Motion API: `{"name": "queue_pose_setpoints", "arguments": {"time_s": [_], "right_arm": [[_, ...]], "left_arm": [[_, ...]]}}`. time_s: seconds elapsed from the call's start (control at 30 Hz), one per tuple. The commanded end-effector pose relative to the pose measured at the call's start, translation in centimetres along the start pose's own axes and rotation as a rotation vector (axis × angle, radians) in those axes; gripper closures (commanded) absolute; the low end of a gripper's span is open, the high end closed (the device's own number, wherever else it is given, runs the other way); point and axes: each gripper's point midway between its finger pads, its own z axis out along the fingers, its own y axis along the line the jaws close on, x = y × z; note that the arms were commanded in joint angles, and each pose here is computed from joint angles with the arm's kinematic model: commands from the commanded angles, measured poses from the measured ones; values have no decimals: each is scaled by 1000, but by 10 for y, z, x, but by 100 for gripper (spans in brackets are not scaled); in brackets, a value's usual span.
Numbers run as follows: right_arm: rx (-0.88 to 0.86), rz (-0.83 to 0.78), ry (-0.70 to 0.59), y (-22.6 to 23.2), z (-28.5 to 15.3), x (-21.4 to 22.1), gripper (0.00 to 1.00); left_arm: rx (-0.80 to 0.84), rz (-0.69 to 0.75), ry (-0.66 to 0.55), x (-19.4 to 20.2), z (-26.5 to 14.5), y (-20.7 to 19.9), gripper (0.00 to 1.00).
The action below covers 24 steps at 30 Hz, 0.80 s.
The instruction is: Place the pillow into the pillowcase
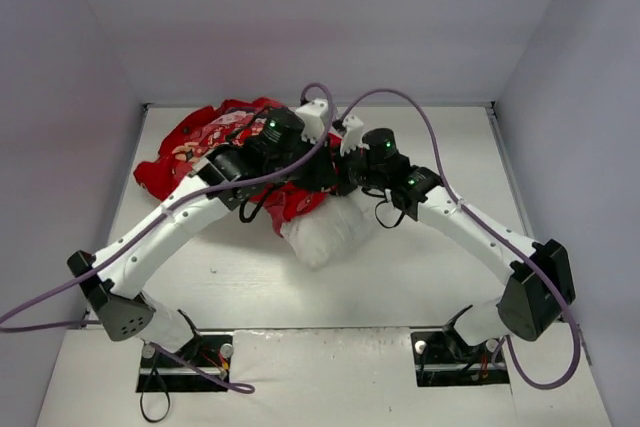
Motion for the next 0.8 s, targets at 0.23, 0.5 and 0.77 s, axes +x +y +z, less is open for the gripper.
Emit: {"name": "queue_pose_setpoints", "arguments": {"time_s": [0.23, 0.5, 0.77], "right_arm": [[-118, 40, -368, 55, 35, -60, 100], [60, 91, -343, 10, 38, -10, 100], [-114, 104, -434, 54, 42, -64, 100]], "left_arm": [[314, -88, -34, 32, -55, -50, 100], [37, -194, 29, 96, -60, 27, 100], [287, -144, 65, 48, -75, -49, 100]]}}
